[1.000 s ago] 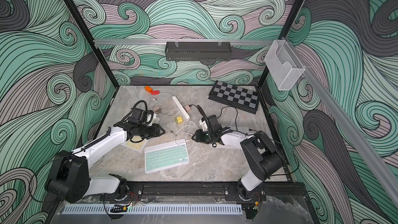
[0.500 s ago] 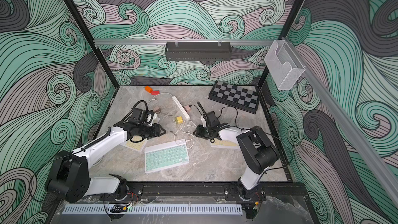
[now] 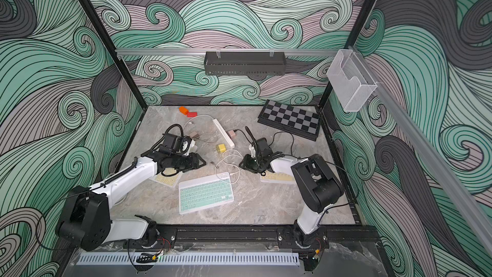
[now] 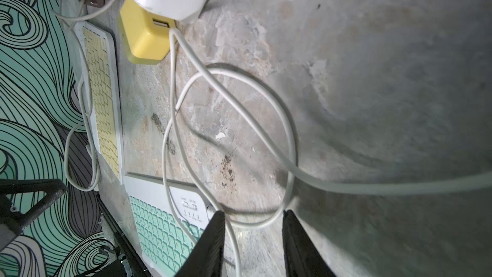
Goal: Unplug the wireless keyboard
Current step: Pick up the keyboard from the center of the board.
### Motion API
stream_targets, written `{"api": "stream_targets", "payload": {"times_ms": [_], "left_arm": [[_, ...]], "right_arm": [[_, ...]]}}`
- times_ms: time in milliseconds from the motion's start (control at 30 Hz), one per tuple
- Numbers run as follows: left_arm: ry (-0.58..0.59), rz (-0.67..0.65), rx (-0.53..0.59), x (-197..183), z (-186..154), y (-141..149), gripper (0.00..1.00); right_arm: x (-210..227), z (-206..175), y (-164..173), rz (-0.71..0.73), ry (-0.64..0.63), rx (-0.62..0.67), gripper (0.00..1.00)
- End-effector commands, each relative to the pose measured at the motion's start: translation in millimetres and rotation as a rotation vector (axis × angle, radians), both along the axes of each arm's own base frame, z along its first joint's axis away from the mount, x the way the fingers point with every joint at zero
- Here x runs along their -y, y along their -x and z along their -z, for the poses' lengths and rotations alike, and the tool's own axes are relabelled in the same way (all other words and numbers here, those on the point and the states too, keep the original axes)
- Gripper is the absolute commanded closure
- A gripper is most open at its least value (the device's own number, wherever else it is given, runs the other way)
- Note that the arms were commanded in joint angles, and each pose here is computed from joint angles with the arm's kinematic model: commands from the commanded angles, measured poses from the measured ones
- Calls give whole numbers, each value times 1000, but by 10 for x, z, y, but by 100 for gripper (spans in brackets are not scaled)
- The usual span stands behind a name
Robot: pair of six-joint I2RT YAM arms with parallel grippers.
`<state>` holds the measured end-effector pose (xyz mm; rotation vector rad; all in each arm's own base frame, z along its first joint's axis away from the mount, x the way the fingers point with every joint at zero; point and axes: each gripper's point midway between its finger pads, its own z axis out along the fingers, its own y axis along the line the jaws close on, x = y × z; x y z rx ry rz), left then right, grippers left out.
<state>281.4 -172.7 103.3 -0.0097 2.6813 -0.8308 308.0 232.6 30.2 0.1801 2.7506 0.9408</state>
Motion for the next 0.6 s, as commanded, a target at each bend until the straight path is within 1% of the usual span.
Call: {"api": "stream_targets", "payload": {"times_ms": [0, 133, 367, 467, 567], "left_arm": [[14, 15, 4, 55, 0, -24, 48], [18, 21, -3, 79, 28, -34, 48], [12, 26, -39, 114, 130, -14, 49], [10, 33, -50, 130, 158, 11, 54], [10, 36, -63, 147, 190, 51, 67]], "right_arm": [[47, -198, -40, 23, -49, 20, 60], [74, -229, -43, 16, -50, 25, 59], [79, 17, 61, 26, -62, -34, 59], [69, 65, 89, 24, -68, -46, 59], [55, 104, 104, 29, -81, -55, 59]]}}
